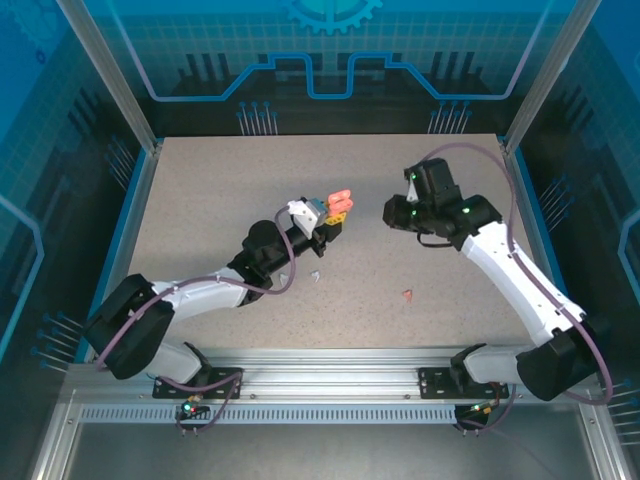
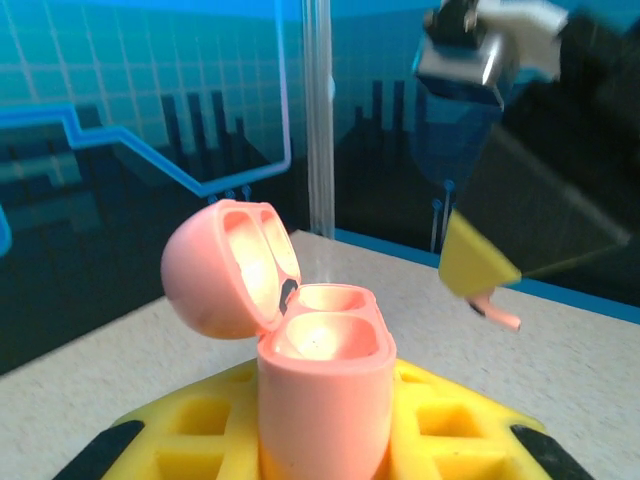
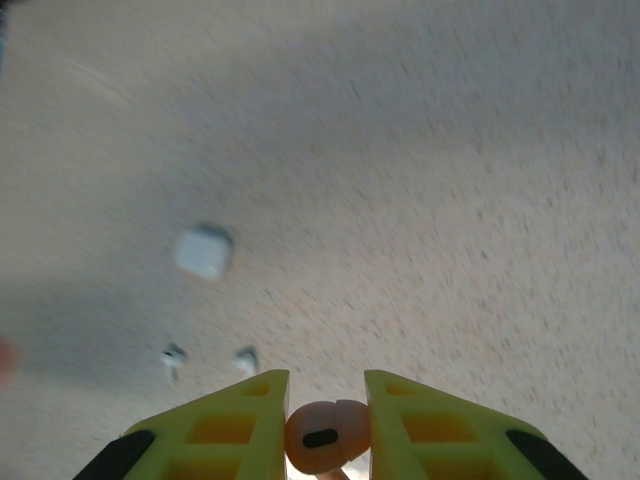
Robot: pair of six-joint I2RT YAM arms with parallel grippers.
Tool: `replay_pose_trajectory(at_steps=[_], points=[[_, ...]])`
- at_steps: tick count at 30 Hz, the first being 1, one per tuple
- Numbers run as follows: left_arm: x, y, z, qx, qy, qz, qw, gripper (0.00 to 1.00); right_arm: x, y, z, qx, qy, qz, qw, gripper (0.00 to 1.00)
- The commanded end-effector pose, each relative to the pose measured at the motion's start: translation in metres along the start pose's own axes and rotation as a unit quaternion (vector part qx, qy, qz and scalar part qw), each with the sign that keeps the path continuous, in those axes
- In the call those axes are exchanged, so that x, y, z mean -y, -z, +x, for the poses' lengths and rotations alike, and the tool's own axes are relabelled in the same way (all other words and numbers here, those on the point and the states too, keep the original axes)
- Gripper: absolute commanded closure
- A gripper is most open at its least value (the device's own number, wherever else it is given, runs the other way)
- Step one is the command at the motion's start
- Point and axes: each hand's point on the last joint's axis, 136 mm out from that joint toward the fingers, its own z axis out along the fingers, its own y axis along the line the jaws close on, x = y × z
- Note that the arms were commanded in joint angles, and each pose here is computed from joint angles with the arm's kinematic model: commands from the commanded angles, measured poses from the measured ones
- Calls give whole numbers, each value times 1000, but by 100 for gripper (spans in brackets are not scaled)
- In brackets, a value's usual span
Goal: Insert wireless bluetooth earbuds into charging case
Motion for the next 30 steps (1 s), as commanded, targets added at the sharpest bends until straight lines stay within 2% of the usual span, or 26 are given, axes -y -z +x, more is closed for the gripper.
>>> replay_pose_trajectory(at_steps=[1,7,15,23,30], points=[[-18,-9,-42,76,-61,-58,994,100,-29,31,-34,54,23,-61,996,76],[-27,-25,-67,125,-74,-102,984,100,-64,72,-81,150,32,-133,979,75],[-26,-49,-87,163,-69,-109,978,100,-90,103,-110,244,21,-213,946,75],[-17,-64,-95,175,-54,-85,979,100,-101,111,-117,309,0,-274,911,74],[-7,-66,-102,176,-53,-68,981,100,-112,107,-112,331,8,-311,891,73]])
